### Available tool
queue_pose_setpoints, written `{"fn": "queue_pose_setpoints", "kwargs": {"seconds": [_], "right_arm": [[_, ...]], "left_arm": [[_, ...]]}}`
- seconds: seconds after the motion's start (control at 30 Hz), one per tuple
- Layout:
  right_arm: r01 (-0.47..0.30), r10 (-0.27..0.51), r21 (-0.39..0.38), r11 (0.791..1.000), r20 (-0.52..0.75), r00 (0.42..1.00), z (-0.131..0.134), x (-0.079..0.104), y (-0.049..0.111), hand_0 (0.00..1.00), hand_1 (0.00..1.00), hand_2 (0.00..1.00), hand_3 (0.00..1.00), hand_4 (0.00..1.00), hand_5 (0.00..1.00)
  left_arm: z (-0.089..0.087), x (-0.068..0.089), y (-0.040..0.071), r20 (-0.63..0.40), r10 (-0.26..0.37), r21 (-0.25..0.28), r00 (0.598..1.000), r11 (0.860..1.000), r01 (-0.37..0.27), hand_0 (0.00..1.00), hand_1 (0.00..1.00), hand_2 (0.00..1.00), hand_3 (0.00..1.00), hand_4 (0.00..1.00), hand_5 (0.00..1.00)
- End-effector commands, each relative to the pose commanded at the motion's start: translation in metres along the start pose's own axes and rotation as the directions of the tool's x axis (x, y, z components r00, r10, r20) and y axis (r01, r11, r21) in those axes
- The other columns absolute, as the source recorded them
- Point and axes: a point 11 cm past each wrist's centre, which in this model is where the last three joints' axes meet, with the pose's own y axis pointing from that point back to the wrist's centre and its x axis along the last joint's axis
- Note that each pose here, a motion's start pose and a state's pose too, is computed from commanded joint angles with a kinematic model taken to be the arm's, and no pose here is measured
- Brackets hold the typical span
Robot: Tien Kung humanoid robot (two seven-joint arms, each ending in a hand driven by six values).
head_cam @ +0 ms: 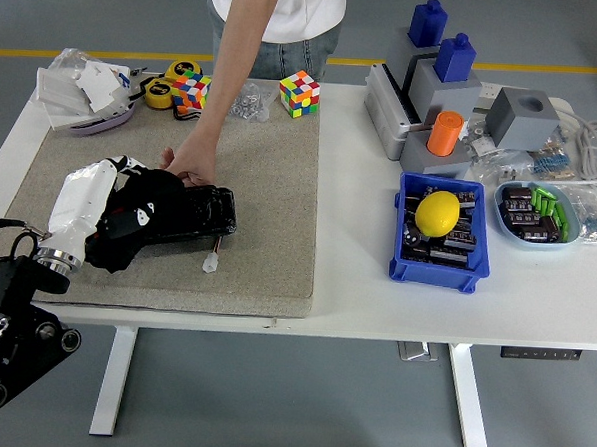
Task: Pick the rag up,wipe the panel,place it on the desk
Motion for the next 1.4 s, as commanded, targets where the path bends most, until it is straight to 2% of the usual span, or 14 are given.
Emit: {"fn": "queue_pose_setpoints", "kwargs": {"seconds": [0.63,1.0,1.4], "right_arm": [[0.009,-0.009,0.002,1.0,-0.013,1.0,-0.004,-0.001,0.0,0.751,0.647,0.694,0.595,0.964,0.585],[0.012,-0.012,0.002,1.0,-0.02,1.0,-0.006,0.0,0.001,0.751,0.647,0.694,0.594,0.964,0.585],[0.013,-0.013,0.0,1.0,-0.027,1.0,-0.007,0.001,0.001,0.751,0.647,0.694,0.595,0.964,0.585]], "left_arm": [[0.033,-0.01,-0.01,0.0,-0.035,-0.086,0.999,0.996,0.035,0.171,0.099,0.487,0.556,0.51,0.002],[0.05,-0.02,-0.011,0.001,-0.067,-0.132,0.998,0.989,0.066,0.175,0.098,0.488,0.555,0.512,0.002],[0.062,-0.022,-0.014,-0.009,-0.072,-0.156,0.997,0.985,0.069,0.175,0.098,0.489,0.556,0.515,0.002]]}}
